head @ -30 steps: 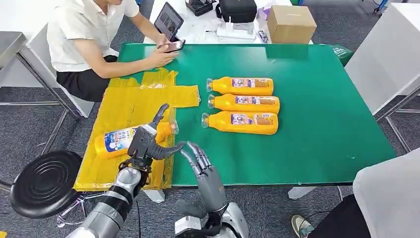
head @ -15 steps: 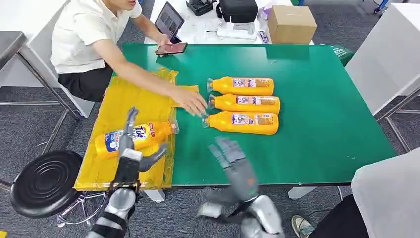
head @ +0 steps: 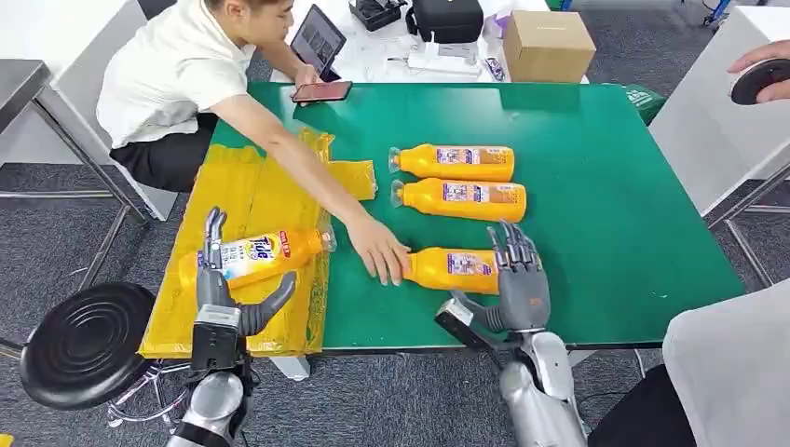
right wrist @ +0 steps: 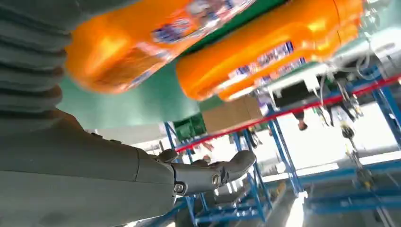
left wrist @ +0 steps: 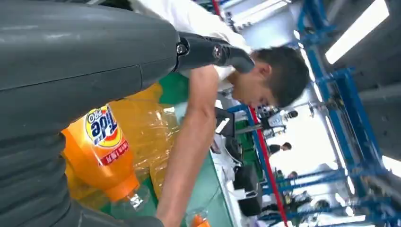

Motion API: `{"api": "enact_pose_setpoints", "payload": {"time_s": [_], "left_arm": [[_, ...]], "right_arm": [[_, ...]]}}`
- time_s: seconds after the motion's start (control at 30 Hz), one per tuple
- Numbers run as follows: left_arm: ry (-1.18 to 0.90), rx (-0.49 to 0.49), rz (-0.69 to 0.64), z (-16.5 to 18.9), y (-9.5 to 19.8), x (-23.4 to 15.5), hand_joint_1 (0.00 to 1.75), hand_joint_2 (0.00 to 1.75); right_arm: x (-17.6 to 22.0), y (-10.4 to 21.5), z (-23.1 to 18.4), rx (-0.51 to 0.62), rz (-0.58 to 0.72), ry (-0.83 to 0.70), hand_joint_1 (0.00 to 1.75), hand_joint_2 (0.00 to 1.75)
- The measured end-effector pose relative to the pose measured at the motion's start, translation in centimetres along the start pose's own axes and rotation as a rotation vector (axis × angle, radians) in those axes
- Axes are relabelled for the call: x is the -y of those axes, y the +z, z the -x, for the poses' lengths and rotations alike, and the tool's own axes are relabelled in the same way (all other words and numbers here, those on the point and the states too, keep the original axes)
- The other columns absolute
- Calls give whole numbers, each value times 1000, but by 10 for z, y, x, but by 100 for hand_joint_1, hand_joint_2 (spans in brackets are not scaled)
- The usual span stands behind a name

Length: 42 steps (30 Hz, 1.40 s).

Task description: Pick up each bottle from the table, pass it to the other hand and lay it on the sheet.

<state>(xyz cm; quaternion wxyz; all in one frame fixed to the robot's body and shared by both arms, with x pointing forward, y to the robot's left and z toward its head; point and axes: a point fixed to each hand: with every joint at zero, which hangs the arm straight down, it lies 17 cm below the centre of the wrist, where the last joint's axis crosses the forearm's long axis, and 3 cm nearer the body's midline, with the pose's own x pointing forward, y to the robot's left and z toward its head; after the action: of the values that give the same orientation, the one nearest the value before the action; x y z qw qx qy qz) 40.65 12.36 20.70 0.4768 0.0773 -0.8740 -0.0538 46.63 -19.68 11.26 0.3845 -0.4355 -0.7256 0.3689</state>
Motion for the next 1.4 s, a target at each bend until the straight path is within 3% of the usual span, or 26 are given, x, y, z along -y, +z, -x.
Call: {"api": "enact_pose_setpoints", "payload": {"time_s": [0.2,0.23,0.77,1.4], "left_arm": [[20,-9,74,-2,5,20,0,175],[20,-13,83,-1,6,22,0,175],[50,-79,164,10,16,38,0,175],[156,-132,230,0,33,47,0,175]], "right_arm": [[-30,-7,12,-63,-93,-7,0,0],[-34,-7,15,-71,-106,-6,0,175],[-85,9,34,-125,-339,59,0,175],[-88,9,52,-123,-454,254,0,175]]}}
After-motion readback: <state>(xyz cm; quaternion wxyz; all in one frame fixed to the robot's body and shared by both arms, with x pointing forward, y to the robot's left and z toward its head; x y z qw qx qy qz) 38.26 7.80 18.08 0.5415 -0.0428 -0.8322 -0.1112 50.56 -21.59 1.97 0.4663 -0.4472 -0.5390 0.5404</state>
